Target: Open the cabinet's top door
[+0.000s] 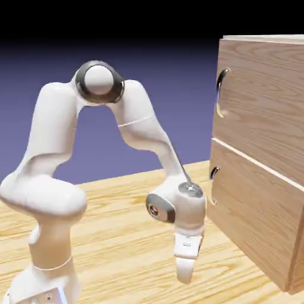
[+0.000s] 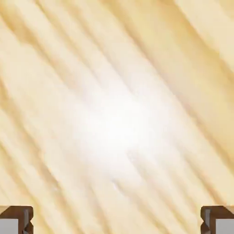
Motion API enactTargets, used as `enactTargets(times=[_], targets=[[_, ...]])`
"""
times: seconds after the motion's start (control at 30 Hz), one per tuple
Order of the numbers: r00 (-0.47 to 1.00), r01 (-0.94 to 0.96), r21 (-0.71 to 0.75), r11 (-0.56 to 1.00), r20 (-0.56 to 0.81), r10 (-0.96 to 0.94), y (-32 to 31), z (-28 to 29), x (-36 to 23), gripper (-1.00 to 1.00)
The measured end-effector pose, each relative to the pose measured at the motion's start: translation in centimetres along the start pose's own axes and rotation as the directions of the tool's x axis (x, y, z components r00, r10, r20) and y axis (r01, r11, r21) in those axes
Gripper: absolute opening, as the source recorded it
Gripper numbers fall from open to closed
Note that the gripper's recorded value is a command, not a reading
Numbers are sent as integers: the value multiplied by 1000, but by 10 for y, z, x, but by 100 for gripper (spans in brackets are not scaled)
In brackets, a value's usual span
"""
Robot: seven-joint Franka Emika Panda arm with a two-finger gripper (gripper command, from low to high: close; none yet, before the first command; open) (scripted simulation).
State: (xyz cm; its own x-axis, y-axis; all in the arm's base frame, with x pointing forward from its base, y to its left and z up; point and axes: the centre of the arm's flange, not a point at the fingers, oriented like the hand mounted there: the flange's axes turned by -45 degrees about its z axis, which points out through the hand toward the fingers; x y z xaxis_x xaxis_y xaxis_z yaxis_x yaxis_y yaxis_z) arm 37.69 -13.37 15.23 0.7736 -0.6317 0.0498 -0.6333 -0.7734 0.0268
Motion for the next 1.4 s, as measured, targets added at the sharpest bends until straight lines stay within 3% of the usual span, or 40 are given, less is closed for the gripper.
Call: enactTargets(times=[0.27,0.57,0.77,0.93,1.17,1.3,1.33,1.4], targets=[[974,-112,-81,990,-206,93,28,-27,32,0],[825,-96,-29,995,-561,63,-1,-122,66,0],[621,50,47,998,-784,6,-61,-211,62,0],[391,258,87,962,-920,-21,-129,-293,26,0],[50,597,51,801,-998,27,-225,-396,-83,0],[49,597,51,801,-998,27,-248,-396,-53,0],[50,597,51,801,-998,27,-255,-395,-43,-100],[50,597,51,801,-998,27,-255,-395,-43,-100]])
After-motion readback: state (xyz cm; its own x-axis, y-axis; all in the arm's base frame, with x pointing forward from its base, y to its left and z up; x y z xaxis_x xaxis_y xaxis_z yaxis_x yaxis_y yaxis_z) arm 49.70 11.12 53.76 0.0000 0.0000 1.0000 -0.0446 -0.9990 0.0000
